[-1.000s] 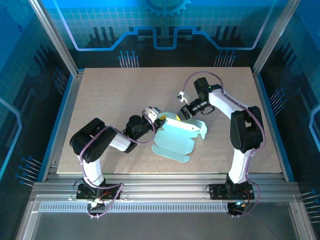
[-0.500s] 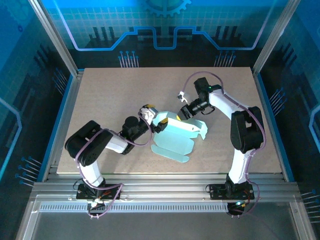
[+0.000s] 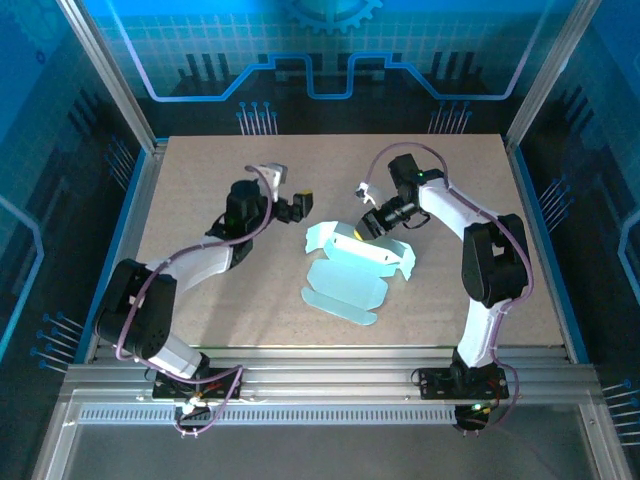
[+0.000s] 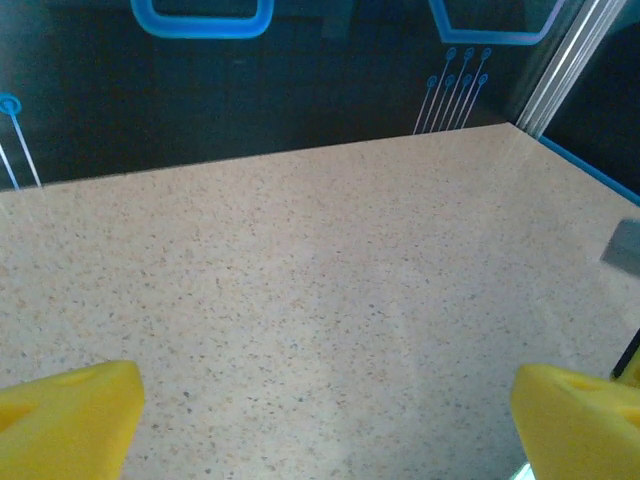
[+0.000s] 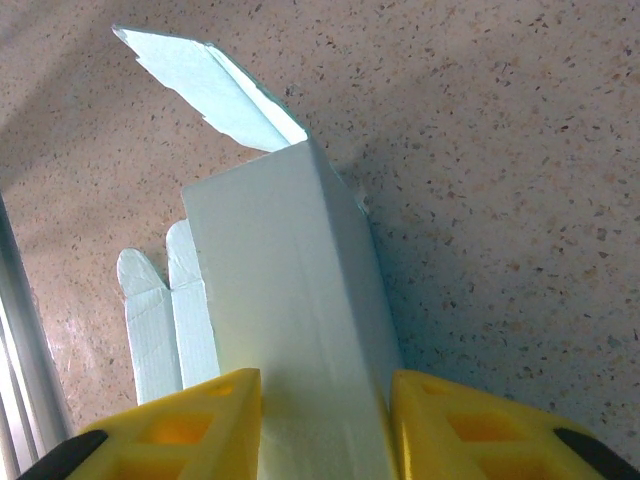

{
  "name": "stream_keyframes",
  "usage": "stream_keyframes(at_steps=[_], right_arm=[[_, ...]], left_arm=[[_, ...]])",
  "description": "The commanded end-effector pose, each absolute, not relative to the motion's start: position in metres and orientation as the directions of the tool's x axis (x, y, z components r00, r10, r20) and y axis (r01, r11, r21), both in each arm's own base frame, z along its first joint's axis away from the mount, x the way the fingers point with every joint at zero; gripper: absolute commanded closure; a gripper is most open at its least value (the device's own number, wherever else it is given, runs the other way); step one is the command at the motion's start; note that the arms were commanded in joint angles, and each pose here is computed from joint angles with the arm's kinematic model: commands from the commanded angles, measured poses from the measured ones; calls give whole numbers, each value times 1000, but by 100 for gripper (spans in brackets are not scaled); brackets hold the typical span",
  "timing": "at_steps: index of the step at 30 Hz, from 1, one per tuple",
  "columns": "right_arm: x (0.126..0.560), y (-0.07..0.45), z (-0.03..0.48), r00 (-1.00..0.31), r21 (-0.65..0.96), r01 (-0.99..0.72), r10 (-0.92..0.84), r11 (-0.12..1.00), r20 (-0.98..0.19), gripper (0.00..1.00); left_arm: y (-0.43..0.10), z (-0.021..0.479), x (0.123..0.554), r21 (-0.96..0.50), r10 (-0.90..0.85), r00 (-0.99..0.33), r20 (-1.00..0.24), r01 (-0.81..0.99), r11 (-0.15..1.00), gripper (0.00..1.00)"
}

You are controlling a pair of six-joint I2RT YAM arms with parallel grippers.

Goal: Fold the paper box

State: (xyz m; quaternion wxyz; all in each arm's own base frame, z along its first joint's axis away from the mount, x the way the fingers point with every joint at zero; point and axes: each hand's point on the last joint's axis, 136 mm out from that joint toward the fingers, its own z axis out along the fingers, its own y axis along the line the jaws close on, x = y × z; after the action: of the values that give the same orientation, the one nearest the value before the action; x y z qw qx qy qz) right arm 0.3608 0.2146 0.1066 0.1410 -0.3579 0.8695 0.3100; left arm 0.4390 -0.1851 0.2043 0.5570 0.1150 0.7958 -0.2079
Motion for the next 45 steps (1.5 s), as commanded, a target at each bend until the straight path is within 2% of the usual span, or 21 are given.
stream_keyframes(at_steps=[1, 4, 6, 8, 13, 19, 27, 35, 45], right_arm=[[353, 205, 97, -724, 417, -689, -552, 592, -413, 62], [353, 205, 97, -723, 417, -691, -553, 590, -414, 61], [353, 205, 97, -721, 416, -693, -555, 589, -415, 62], [352, 205, 97, -721, 415, -693, -557, 590, -413, 62], [352, 205, 99, -718, 411, -696, -557, 589, -417, 61], [353, 205, 98, -721, 413, -693, -557, 591, -412, 62], [353, 206, 98, -719, 415, -695, -559, 588, -413, 62], [352, 208, 97, -717, 413, -697, -563, 586, -411, 62], [351, 210, 96, -714, 410, -700, -568, 584, -410, 62]], left_arm=[[-177, 150, 425, -298, -12, -647, -762, 334, 895, 15], [-174, 124, 430, -296, 53, -723, -689, 347, 890, 30], [-176, 118, 435, -282, 98, -722, -685, 386, 878, 40], [-179, 114, 438, -253, 155, -699, -699, 443, 860, 45], [-197, 105, 432, -236, 318, -666, -675, 603, 762, 45], [-209, 96, 434, -222, 402, -651, -644, 661, 717, 46], [-235, 86, 409, -207, 525, -590, -614, 762, 614, 46], [-240, 88, 399, -210, 547, -567, -616, 787, 580, 49], [-253, 95, 379, -165, 593, -462, -659, 859, 485, 47]])
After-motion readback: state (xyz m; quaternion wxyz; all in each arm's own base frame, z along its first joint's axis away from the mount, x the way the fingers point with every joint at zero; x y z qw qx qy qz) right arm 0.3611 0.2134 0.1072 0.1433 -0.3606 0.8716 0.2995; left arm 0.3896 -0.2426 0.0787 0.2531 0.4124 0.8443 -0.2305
